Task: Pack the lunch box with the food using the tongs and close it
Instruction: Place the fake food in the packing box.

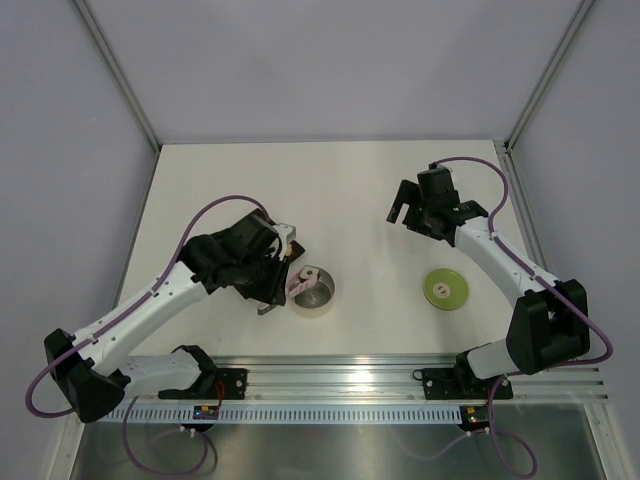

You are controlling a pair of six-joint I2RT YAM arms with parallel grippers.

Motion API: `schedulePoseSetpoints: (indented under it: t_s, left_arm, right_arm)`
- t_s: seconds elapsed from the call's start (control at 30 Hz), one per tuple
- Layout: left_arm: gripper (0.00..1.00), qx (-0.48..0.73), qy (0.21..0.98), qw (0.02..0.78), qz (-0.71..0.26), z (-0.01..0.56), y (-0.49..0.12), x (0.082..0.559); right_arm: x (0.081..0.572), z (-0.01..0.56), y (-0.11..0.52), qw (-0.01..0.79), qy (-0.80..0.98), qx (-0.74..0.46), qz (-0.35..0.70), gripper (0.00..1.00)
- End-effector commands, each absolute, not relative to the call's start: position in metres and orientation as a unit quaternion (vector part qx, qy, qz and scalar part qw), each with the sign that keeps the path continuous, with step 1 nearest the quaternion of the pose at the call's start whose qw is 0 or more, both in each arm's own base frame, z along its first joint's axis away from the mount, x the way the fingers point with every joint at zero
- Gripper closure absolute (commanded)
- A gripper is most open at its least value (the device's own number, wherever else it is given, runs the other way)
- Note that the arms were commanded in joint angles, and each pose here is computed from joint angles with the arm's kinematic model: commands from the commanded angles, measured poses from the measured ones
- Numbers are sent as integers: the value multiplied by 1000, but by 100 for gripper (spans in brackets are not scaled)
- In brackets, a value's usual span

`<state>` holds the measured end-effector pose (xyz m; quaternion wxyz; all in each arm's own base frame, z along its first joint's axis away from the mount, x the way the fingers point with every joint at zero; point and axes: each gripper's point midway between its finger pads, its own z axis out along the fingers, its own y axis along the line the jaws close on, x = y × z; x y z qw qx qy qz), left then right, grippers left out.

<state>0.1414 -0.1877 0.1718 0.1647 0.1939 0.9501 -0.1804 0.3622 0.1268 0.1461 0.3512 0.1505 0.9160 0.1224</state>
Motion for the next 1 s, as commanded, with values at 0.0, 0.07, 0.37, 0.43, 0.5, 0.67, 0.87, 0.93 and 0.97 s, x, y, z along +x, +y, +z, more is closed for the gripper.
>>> schedulePoseSetpoints:
  t_s: [0.0,0.07,0.37,0.43,0.5,0.67,0.87,0.93,0.97]
  left_arm:
    - [100,205,945,165,-195,169,-198,144]
    - [100,205,945,162,-197,166,-199,144]
    - [80,205,948,146,-193,157,-204,145]
    - [69,206,947,149,-196,160,-205,145]
    - [68,205,947,149,-196,159,-205,145]
    - [68,204,948,146,-197,159,-204,144]
    - [66,209,947,134,-203,155,-206,140]
    - [66,213,948,127,-201,151,-205,138]
    - [66,214,948,124,-199,149,-205,137]
  right_arm:
    - [366,161,129,372,905,154,135,3]
    - [366,161,129,373,905,153,133,3]
    - [365,160,128,372,906,154,133,3]
    - [364,159,127,372,906,154,131,3]
    - [364,159,127,372,906,154,131,3]
    - [364,160,128,372,906,154,133,3]
    - [363,159,128,371,906,155,133,3]
    - [363,159,128,371,906,155,133,3]
    - [364,160,128,373,905,154,133,3]
